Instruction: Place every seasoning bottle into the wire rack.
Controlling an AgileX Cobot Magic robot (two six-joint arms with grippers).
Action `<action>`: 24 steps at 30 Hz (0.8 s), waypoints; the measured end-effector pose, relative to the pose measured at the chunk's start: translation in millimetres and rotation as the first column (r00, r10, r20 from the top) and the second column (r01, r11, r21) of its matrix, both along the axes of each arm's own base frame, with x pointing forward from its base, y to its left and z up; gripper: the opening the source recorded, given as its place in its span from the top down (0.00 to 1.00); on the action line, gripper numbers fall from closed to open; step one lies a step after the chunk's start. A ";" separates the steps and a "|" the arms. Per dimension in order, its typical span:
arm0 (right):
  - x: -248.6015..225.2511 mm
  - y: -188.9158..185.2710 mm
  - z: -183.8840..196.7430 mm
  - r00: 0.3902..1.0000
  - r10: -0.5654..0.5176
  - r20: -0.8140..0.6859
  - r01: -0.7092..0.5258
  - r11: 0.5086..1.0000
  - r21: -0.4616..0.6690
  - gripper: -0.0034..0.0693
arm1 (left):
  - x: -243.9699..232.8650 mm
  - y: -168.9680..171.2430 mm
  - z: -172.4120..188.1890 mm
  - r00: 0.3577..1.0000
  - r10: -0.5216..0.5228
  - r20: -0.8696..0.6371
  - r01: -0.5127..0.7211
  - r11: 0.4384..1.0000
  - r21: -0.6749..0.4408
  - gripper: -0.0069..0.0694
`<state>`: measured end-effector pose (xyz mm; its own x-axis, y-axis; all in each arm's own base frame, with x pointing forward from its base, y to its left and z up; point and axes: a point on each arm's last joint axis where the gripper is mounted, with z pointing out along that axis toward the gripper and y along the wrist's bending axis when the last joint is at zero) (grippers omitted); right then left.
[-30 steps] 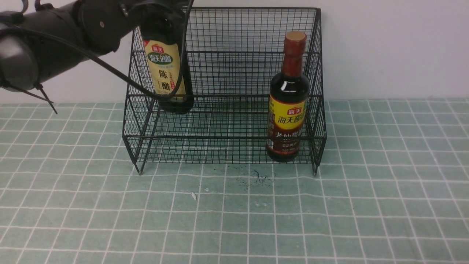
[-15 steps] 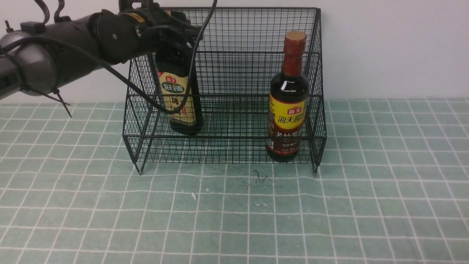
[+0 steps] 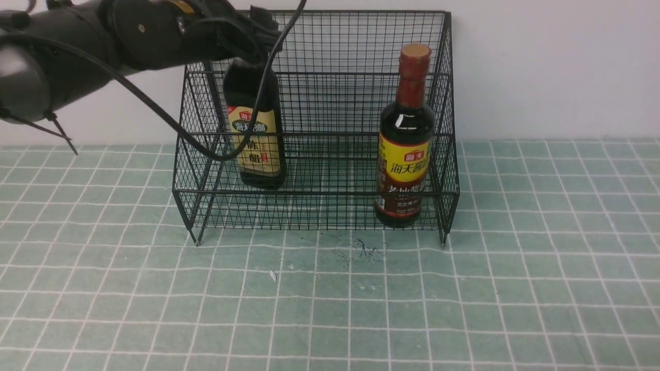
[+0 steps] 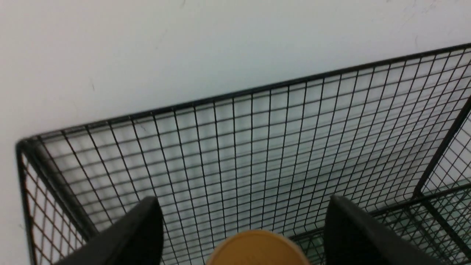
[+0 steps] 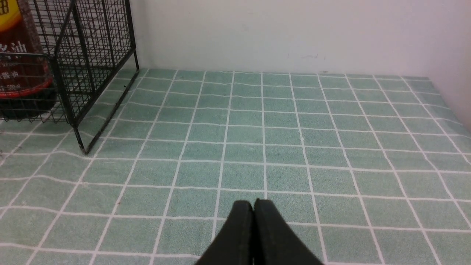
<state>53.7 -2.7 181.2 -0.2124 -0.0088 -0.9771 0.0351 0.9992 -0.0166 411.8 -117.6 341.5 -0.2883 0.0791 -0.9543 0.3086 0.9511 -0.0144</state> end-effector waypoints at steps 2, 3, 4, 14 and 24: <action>0.0 0.0 0.0 1.000 0.000 0.000 0.000 1.000 0.000 0.97 | -6.1 1.7 12.0 0.999 0.001 0.034 -0.001 1.000 0.012 0.21; 0.0 0.0 0.0 1.000 0.000 0.000 0.000 1.000 0.000 0.97 | -9.8 2.6 18.6 0.999 -0.010 0.050 0.009 1.000 0.018 0.21; 0.0 0.0 0.0 1.000 0.000 0.000 0.000 1.000 0.000 0.97 | -12.6 3.2 22.7 0.998 -0.011 0.058 0.009 1.000 0.022 0.21; 0.0 0.0 0.0 1.000 0.000 0.000 0.000 1.000 0.000 0.97 | -78.5 11.9 64.9 0.981 -0.155 -0.113 0.172 0.974 0.150 0.49; 0.0 0.0 0.0 1.000 0.000 0.000 0.000 1.000 0.000 0.97 | -153.9 36.1 95.4 0.951 -0.113 -0.289 0.168 0.970 0.176 0.91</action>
